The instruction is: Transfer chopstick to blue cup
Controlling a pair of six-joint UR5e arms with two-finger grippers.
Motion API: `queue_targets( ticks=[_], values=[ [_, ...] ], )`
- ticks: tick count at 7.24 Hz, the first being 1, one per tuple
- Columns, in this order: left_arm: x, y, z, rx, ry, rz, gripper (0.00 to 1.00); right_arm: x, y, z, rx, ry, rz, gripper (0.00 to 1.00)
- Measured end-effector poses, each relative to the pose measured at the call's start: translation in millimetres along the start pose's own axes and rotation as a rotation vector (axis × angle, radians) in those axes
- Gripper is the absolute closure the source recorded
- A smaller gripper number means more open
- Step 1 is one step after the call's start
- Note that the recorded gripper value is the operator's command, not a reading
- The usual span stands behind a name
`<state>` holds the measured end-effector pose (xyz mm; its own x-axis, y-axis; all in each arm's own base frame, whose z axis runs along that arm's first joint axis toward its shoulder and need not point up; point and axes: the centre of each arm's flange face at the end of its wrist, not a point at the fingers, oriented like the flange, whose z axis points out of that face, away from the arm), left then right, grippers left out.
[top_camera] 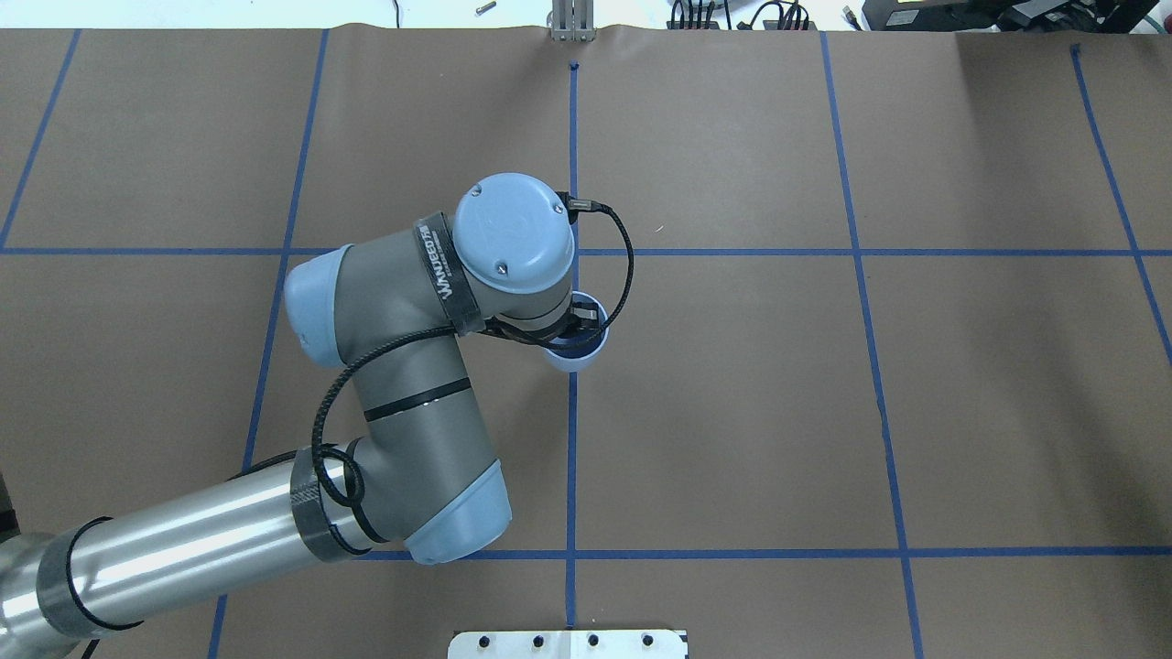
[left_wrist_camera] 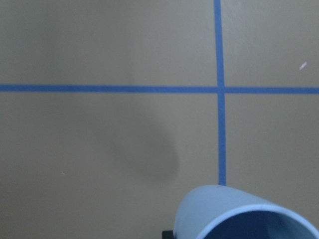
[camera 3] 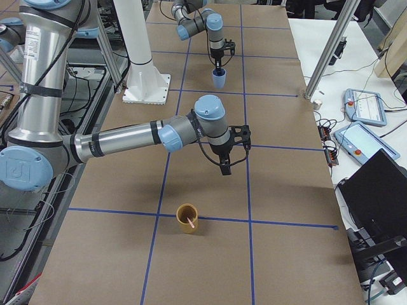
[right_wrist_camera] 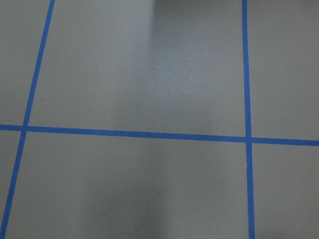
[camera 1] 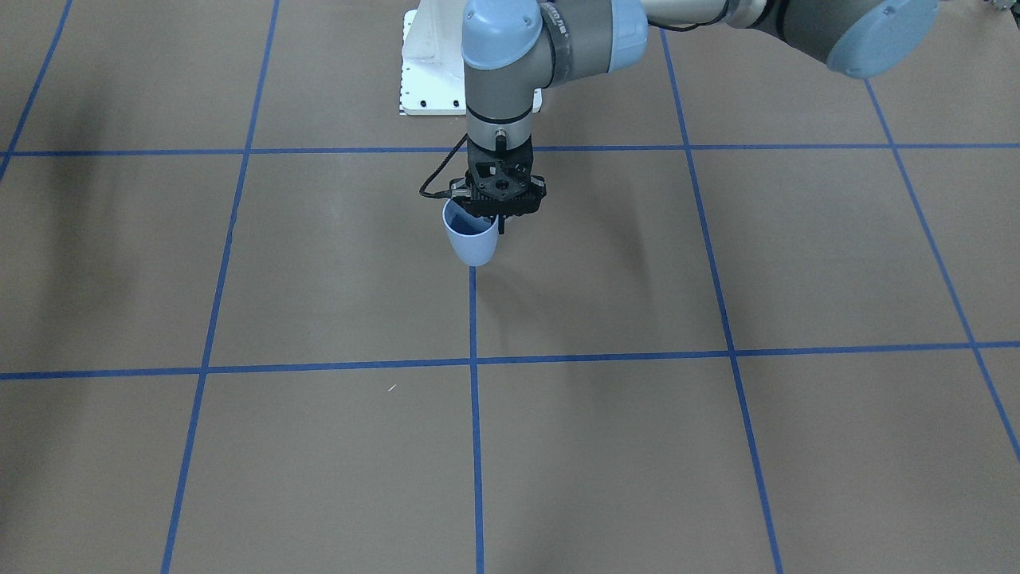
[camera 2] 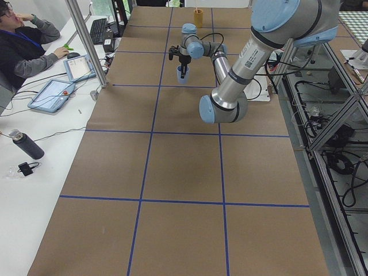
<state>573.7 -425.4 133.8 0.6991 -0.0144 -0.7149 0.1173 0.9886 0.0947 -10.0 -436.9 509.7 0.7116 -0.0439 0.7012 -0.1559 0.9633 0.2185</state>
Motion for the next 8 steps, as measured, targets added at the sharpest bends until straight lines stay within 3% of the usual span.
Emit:
queue_targets(
  ticks=[1,2,3,4,5,8],
  values=[
    [5,2,12,0.003,-0.004,0.003,1.00,0,0,0,-0.001,-0.001,0.001,0.00],
    [6,2,18,0.004,-0.007,0.005,0.89,0,0,0,-0.001,-0.001,0.002,0.00],
    [5,2,21,0.004,-0.009,0.012,0.36,0,0,0,-0.001,0.000,0.002,0.00],
    [5,2,21,0.004,-0.009,0.026,0.15,0,0,1,-0.001,0.000,0.002,0.00],
    [4,1,18,0.007,-0.004,0.039,0.03,0,0,0,-0.001,-0.001,0.002,0.00],
    [-24,-43,-39,0.035,0.048,0.068,0.03,-2,-2,-1,0.002,-0.007,-0.002,0.00]
  ],
)
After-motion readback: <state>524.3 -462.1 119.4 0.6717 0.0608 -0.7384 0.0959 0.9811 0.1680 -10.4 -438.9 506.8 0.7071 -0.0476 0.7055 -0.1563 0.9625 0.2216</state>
